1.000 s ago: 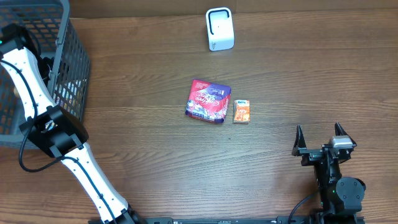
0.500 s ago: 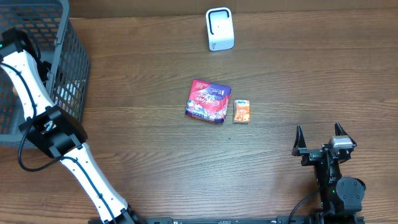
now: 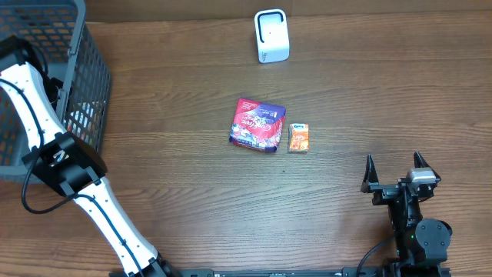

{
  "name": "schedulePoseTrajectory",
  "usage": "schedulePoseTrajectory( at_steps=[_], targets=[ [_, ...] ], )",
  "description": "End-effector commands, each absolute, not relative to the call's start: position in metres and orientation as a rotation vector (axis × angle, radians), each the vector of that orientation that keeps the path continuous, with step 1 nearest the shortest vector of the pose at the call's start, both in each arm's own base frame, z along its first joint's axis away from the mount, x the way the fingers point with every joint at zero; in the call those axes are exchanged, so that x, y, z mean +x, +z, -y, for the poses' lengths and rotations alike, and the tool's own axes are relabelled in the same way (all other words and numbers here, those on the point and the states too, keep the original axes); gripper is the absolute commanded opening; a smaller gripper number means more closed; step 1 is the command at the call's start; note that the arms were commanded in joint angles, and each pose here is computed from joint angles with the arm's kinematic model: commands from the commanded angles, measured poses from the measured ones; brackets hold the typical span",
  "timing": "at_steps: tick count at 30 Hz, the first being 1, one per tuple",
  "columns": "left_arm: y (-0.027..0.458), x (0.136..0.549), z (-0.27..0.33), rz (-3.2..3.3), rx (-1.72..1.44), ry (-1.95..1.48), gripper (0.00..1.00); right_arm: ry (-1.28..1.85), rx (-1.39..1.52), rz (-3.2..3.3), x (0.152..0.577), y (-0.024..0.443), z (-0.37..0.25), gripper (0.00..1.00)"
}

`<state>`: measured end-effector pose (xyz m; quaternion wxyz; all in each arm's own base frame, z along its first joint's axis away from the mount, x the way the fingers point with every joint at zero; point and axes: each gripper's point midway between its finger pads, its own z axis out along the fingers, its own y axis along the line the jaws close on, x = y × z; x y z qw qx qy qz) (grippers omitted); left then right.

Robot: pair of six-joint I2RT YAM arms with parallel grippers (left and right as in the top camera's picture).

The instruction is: Scan the item barcode

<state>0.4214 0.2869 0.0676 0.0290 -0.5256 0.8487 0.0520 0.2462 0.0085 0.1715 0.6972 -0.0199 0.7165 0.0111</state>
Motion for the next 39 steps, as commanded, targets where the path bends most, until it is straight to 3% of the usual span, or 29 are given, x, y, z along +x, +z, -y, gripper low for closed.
schedulePoseTrajectory(
  at_steps=[1,8,17,22,26,31,34,35,36,39],
  targets=[
    [0.102,0.426,-0.285,-2.571,-1.570,0.081,0.04,0.011,-0.037,-1.595,0.246,0.169,-0.006,1.00],
    [0.229,0.432,-0.282,-2.292,-1.407,0.034,0.04,0.011,-0.037,-1.595,0.246,0.169,-0.006,1.00],
    [0.369,0.398,-0.251,-2.023,-1.222,0.026,0.04,0.011,-0.037,-1.595,0.246,0.169,-0.006,1.00],
    [0.413,0.383,-0.212,-1.981,-1.112,-0.033,0.04,0.011,-0.037,-1.595,0.246,0.169,-0.006,1.00],
    [0.448,0.384,-0.146,-1.985,-0.923,-0.191,0.04,0.011,-0.037,-1.595,0.246,0.169,-0.006,1.00],
    [0.458,0.392,-0.090,-2.023,-0.773,-0.195,0.04,0.011,-0.037,-1.595,0.246,0.169,-0.006,1.00],
    [0.457,0.389,-0.101,-2.000,-0.818,-0.044,0.04,0.011,-0.037,-1.595,0.246,0.169,-0.006,1.00],
    [0.457,0.387,-0.109,-1.986,-0.841,0.007,0.06,0.011,-0.037,-1.595,0.246,0.169,-0.006,1.00],
    [0.457,0.384,-0.116,-1.974,-0.866,0.058,0.15,0.011,-0.037,-1.595,0.246,0.169,-0.006,1.00],
    [0.456,0.378,-0.135,-1.946,-0.930,0.124,0.54,0.011,-0.037,-1.595,0.246,0.169,-0.006,1.00]
  ],
)
